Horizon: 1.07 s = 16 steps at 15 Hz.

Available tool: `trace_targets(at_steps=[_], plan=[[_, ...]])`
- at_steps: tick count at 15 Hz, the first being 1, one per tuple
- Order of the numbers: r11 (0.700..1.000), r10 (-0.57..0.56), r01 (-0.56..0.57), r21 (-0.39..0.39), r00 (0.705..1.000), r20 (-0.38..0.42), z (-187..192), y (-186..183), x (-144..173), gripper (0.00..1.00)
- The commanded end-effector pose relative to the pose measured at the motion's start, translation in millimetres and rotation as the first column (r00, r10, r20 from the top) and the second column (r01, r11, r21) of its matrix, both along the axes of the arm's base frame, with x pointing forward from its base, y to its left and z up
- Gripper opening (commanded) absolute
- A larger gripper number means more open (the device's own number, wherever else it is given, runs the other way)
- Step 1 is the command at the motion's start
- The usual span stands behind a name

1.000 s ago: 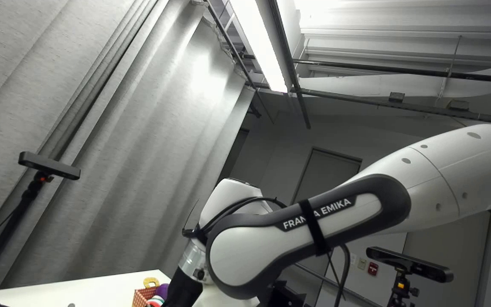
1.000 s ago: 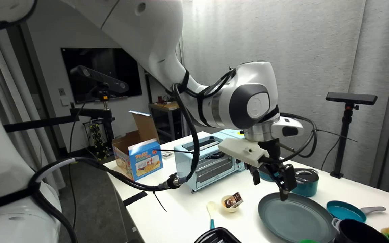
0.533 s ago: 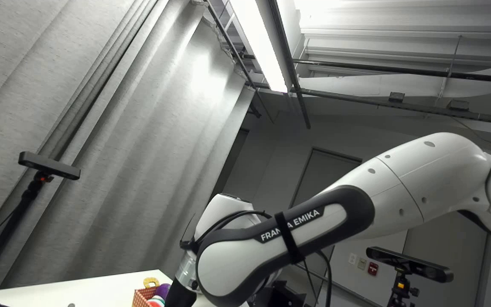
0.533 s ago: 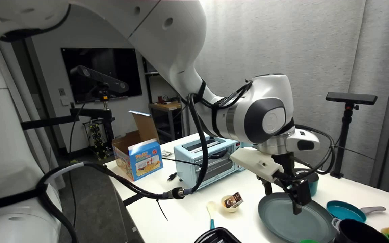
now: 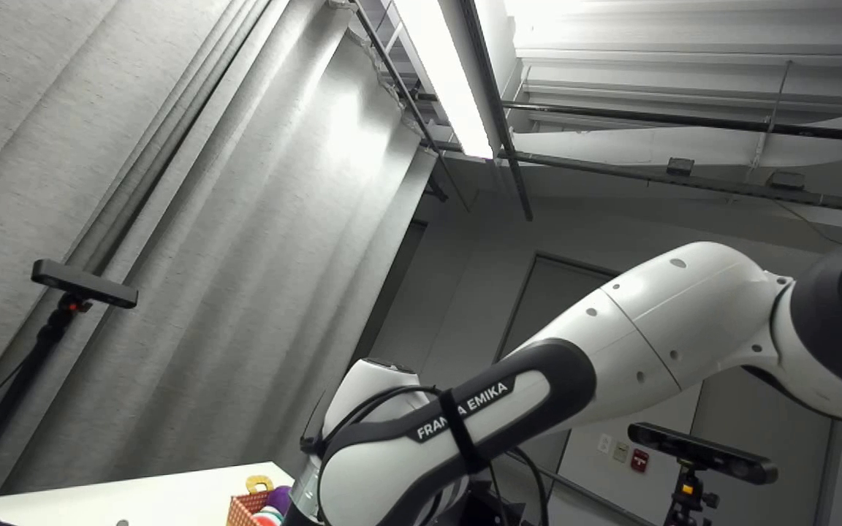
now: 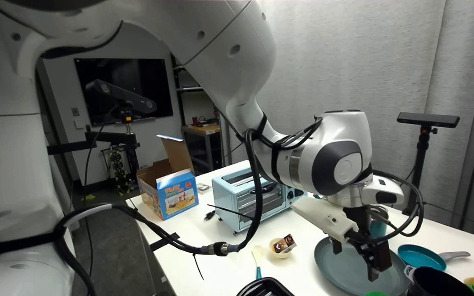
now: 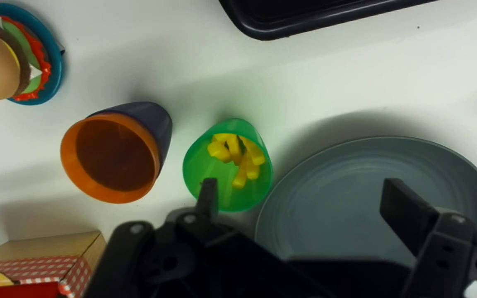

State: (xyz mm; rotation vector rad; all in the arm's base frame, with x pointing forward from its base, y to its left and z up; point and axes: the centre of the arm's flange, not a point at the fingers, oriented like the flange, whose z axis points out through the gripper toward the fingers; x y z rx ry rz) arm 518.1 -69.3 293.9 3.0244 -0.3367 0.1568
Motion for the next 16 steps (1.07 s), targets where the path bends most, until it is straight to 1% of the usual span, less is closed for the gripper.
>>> trace_targets(at_steps=[1,9,16], plan=[[1.0,-0.013,0.013,0.005,1.0,0.01,-17,-7,14,1.0],[1.0,-0.02,0.02,0.005,0.999,-0.028,-51,-20,27,1.0],[1.0,-0.012,0.012,0.005,0.998,-0.067,-81,-23,37,1.0]])
